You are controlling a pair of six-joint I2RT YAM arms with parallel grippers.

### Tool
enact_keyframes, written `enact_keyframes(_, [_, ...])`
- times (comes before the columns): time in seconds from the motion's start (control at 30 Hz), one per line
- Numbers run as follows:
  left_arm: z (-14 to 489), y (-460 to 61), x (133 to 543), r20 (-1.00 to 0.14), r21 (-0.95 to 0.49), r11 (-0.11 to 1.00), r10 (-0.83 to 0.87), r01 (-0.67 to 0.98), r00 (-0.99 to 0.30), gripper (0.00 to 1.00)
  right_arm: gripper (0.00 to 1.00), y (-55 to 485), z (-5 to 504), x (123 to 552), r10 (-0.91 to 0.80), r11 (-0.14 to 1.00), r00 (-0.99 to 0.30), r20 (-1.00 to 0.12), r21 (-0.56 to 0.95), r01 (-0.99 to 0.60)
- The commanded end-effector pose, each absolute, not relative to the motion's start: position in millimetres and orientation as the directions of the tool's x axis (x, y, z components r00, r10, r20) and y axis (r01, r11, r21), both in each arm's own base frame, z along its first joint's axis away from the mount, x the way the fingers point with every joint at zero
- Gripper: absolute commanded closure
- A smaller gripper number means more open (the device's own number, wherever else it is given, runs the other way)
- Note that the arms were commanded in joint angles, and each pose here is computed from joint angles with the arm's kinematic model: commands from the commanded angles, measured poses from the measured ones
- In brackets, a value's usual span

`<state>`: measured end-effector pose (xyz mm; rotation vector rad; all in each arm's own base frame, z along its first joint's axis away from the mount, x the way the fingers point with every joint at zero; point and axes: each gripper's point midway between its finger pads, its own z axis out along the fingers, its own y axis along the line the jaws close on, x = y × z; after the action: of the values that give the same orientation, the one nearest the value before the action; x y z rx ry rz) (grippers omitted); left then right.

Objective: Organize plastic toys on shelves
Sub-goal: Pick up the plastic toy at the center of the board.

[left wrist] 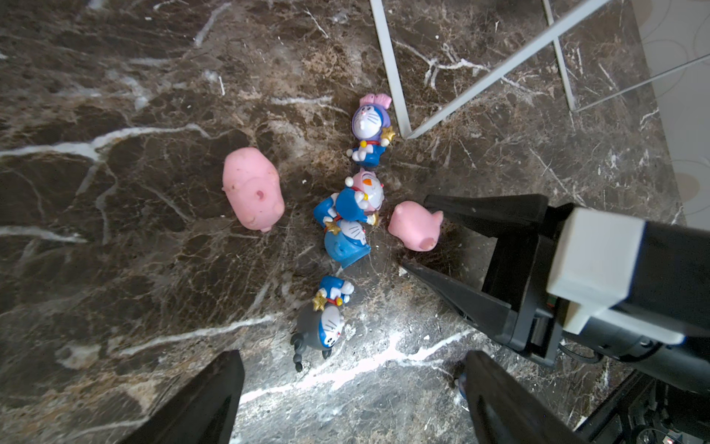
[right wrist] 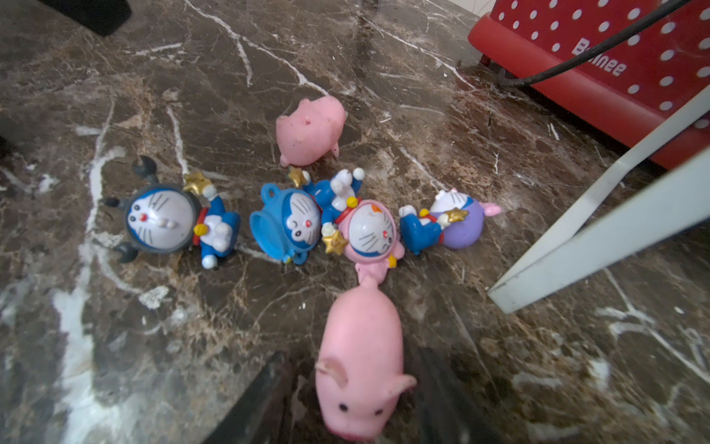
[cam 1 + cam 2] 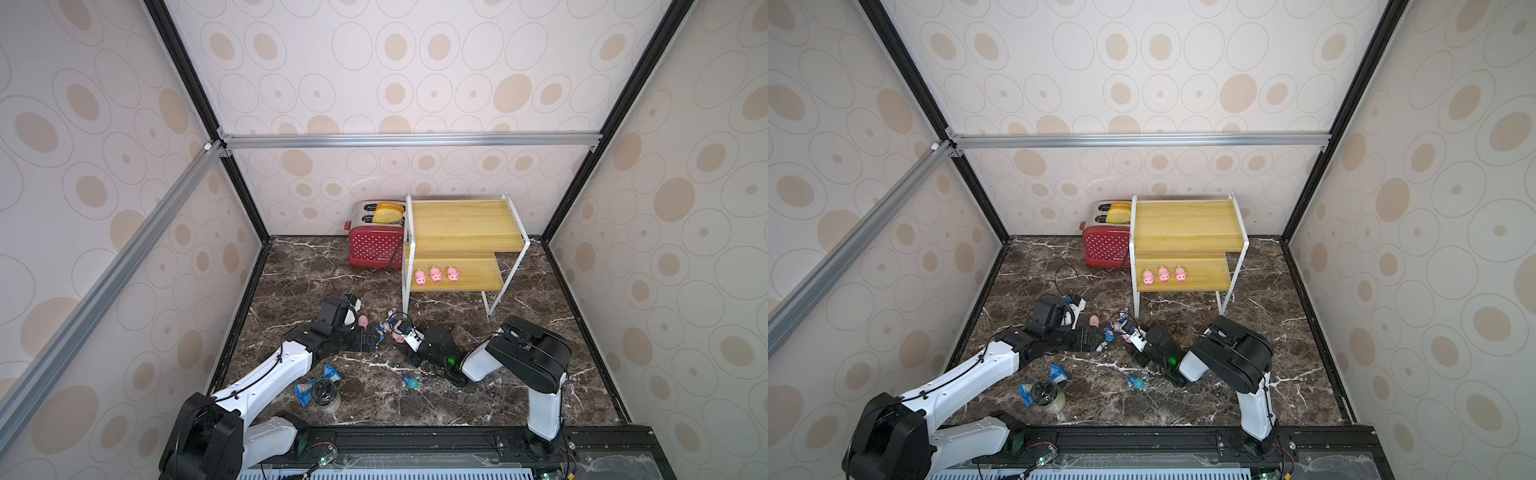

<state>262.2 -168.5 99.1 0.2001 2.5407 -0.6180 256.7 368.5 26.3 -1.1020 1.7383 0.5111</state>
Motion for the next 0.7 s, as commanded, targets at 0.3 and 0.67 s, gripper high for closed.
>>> enact_keyframes(0.3, [100,-173,263,-0.514,-0.392,0.878,0.038,0.274,-0.857,0.07,0.73,368,32,260,-0.405,0.524,-0.095,-0.909,-0.146,-0.839])
enact_keyframes(0.67, [130,-197,260,-0.597,-0.375,0.817,0.148,0.437,-0.788,0.08,0.71,320,76,245,-0.390,0.574,-0.097,-0.915,-0.159,-0.803])
